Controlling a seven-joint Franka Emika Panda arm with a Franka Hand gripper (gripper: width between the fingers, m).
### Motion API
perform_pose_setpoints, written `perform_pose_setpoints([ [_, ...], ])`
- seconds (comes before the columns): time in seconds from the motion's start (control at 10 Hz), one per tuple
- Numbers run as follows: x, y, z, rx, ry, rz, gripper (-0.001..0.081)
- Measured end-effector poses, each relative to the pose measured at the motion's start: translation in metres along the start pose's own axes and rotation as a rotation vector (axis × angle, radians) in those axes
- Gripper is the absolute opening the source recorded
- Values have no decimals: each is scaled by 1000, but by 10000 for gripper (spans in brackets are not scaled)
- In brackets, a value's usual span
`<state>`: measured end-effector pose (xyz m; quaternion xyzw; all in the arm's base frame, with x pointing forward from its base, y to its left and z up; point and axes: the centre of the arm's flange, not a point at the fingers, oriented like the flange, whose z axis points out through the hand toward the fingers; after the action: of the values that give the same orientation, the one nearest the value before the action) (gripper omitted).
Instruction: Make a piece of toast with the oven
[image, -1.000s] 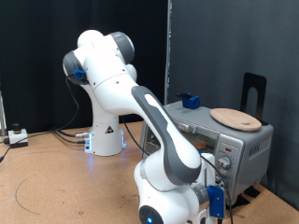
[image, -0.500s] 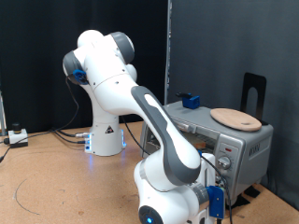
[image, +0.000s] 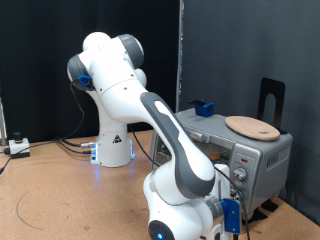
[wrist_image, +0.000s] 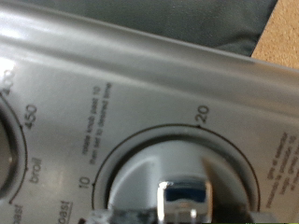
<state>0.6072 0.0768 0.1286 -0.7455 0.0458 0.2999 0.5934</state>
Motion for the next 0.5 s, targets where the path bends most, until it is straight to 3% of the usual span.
perform_pose_setpoints([
  [0.4, 0, 0, 0, -4, 1, -138, 94],
  [0.5, 0, -1, 0, -4, 3, -209, 94],
])
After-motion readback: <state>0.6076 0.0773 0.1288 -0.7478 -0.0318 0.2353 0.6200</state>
